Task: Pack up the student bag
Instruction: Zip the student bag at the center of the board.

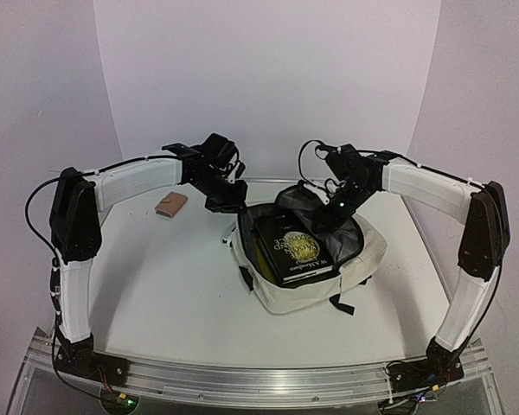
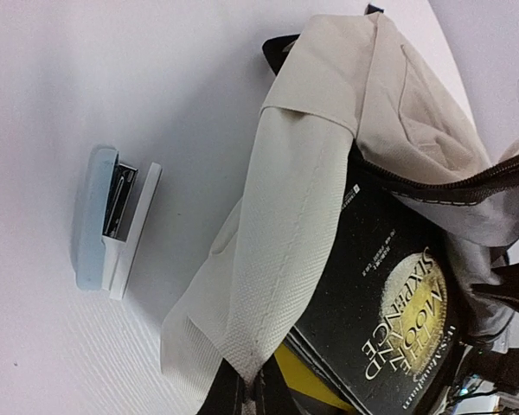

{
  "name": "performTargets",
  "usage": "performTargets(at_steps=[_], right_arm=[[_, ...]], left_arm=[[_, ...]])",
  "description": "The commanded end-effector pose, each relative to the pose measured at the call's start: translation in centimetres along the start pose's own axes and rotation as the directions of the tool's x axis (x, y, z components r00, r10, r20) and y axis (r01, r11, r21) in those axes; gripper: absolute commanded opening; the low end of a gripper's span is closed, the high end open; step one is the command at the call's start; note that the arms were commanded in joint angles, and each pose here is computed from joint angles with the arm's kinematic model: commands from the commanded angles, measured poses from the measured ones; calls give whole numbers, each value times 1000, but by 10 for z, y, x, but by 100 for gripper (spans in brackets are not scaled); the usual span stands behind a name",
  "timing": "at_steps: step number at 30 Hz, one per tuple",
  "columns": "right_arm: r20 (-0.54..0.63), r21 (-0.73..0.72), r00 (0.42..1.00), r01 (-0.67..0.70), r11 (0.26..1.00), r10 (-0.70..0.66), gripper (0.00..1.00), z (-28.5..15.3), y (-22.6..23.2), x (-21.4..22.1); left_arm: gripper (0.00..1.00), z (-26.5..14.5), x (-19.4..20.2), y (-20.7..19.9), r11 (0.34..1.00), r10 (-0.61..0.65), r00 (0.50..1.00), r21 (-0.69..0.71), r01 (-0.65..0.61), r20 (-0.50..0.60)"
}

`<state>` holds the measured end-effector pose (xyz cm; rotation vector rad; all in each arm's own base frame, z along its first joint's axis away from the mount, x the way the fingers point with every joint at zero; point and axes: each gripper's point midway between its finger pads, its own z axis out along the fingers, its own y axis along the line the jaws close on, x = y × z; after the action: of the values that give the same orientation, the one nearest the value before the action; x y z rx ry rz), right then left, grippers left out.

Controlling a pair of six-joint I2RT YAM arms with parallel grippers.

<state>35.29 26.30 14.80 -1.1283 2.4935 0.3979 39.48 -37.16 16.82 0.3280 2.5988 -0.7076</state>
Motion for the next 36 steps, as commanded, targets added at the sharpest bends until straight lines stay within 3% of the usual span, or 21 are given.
performTargets(at_steps=[1, 5, 9, 12, 17, 20, 24, 27, 36], right_arm=[[-36, 44, 999, 27, 999, -26, 5, -14, -6, 15], [48, -64, 999, 7, 998, -4, 9, -25, 12, -10], [100, -144, 995, -8, 989, 23, 14, -30, 23, -32], [129, -206, 992, 19, 978, 8, 32, -41, 35, -39], [211, -254, 977, 55, 966, 0, 74, -90, 54, -47], [188, -177, 978, -53, 983, 87, 85, -94, 23, -40], [95, -111, 965, -233, 966, 244, 84, -74, -44, -9], [53, -55, 956, -286, 957, 288, 81, -60, -71, 5], [-50, -149, 946, -324, 934, 320, 65, -21, -64, 21]], left_arm=[[0, -66, -59, -27, 983, -90, 971, 177, 51, 222], [0, -43, -45, -41, 965, -134, 983, 244, 100, 124], [0, -29, -48, -38, 954, -191, 975, 256, 158, 110], [0, -22, -52, -37, 951, -201, 975, 256, 171, 97], [0, -16, -51, -35, 956, -188, 979, 242, 165, 75], [0, -16, -50, -32, 958, -184, 980, 236, 162, 74], [0, -15, -49, -31, 962, -173, 982, 228, 153, 71], [0, -14, -47, -29, 963, -169, 983, 223, 151, 64], [0, -10, -45, -28, 964, -170, 984, 217, 155, 53]])
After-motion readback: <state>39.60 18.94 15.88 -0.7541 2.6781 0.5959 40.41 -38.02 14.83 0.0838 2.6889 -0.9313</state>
